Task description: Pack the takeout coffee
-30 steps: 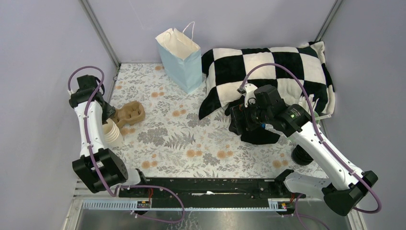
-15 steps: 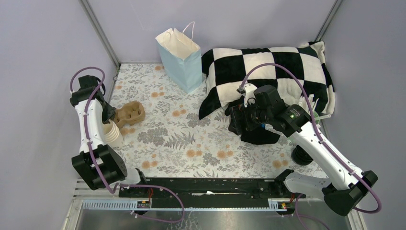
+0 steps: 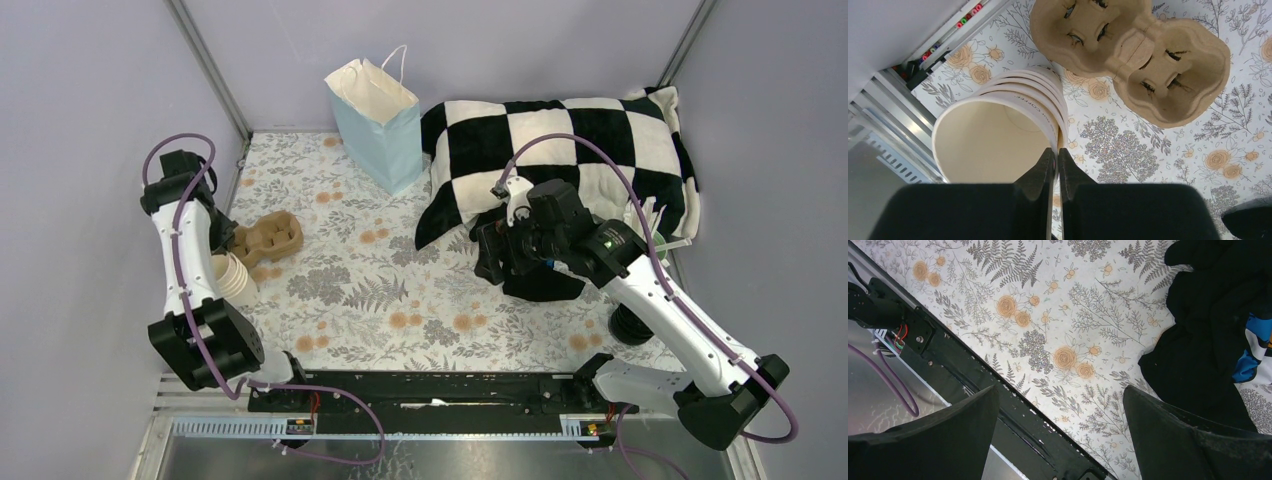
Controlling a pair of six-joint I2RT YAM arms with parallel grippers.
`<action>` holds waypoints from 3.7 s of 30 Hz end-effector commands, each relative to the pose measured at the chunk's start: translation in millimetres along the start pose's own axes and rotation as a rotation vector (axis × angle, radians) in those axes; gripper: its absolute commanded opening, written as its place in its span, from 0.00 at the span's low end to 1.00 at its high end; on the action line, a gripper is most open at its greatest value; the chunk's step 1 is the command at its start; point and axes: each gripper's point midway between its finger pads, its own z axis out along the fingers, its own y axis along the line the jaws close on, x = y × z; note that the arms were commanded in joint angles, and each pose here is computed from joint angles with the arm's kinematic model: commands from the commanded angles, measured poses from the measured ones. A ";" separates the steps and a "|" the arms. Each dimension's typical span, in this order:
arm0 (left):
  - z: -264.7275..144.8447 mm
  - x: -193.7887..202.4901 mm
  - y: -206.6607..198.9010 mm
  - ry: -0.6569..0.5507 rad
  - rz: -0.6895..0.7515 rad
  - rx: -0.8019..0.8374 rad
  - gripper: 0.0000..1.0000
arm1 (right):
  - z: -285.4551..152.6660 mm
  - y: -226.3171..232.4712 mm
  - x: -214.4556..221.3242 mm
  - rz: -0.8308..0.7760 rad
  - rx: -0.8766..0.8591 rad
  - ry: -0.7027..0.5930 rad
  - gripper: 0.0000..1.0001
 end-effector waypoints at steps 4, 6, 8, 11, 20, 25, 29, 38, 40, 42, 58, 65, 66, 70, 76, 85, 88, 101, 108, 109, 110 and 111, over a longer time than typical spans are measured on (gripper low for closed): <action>-29.7 -23.5 12.2 -0.066 0.001 -0.052 0.02 | -4.8 8.7 -7.5 -0.048 -0.017 -0.051 1.00; -38.3 -26.9 17.9 -0.070 0.000 -0.080 0.00 | -5.4 10.1 -7.3 -0.054 -0.019 -0.053 1.00; -49.6 -31.2 22.9 -0.076 -0.003 -0.105 0.00 | -6.0 11.8 -7.2 -0.061 -0.021 -0.055 1.00; -68.0 -36.2 30.3 -0.092 -0.021 -0.132 0.00 | -6.2 12.6 -7.1 -0.068 -0.019 -0.056 1.00; -118.2 -45.1 19.7 -0.208 -0.075 0.035 0.00 | -7.5 15.8 -9.4 -0.072 -0.025 -0.051 1.00; -172.4 -60.5 17.3 -0.366 -0.127 0.166 0.00 | -4.8 11.6 -9.0 -0.073 -0.001 -0.041 1.00; -217.5 -48.1 -57.4 -0.394 -0.016 0.679 0.00 | -6.8 -0.7 -13.5 -0.082 0.071 -0.044 1.00; -175.1 97.1 -158.7 -0.170 0.243 0.831 0.00 | -40.9 -25.4 -36.3 -0.055 0.261 -0.119 1.00; -172.4 150.3 -174.6 -0.140 0.414 0.815 0.00 | -48.7 -27.9 -38.3 -0.036 0.284 -0.140 1.00; -167.8 194.3 -183.4 -0.123 0.549 0.790 0.00 | -55.4 -30.6 -39.6 -0.012 0.307 -0.156 1.00; -174.6 445.9 -194.1 -0.101 1.372 0.892 0.00 | -176.0 -62.9 -86.3 0.254 0.558 -0.632 1.00; -195.7 489.4 -225.5 -0.184 1.565 0.986 0.00 | -233.8 -62.4 -92.1 0.274 0.551 -0.823 1.00; -200.7 496.3 -231.3 -0.194 1.593 1.002 0.00 | -237.9 -62.1 -92.4 0.279 0.548 -0.838 1.00; -215.9 528.9 -245.4 -0.220 1.720 1.057 0.00 | -244.4 -60.4 -93.0 0.295 0.535 -0.859 1.00; -223.7 571.5 -249.0 -0.264 1.899 1.057 0.00 | -243.0 -57.0 -90.3 0.300 0.507 -0.854 1.00; -229.4 604.2 -248.8 -0.292 2.011 1.077 0.00 | -241.4 -56.2 -85.4 0.269 0.503 -0.834 1.00; -229.3 603.3 -251.2 -0.305 1.994 1.068 0.11 | -239.3 -55.3 -84.3 0.263 0.498 -0.825 1.00; -229.4 586.6 -253.3 -0.362 1.962 1.018 0.08 | -228.3 -49.8 -84.3 0.246 0.460 -0.802 1.00; -222.5 575.4 -248.2 -0.376 1.969 0.964 0.08 | -226.3 -50.4 -82.5 0.244 0.462 -0.794 1.00; -222.1 577.1 -247.3 -0.366 1.972 0.969 0.08 | -225.5 -50.4 -82.2 0.244 0.462 -0.793 1.00; -221.8 579.0 -246.4 -0.354 1.976 0.975 0.08 | -225.7 -50.2 -82.6 0.246 0.460 -0.796 1.00; -222.3 581.1 -245.5 -0.344 1.979 0.984 0.09 | -224.4 -49.9 -82.8 0.246 0.457 -0.794 1.00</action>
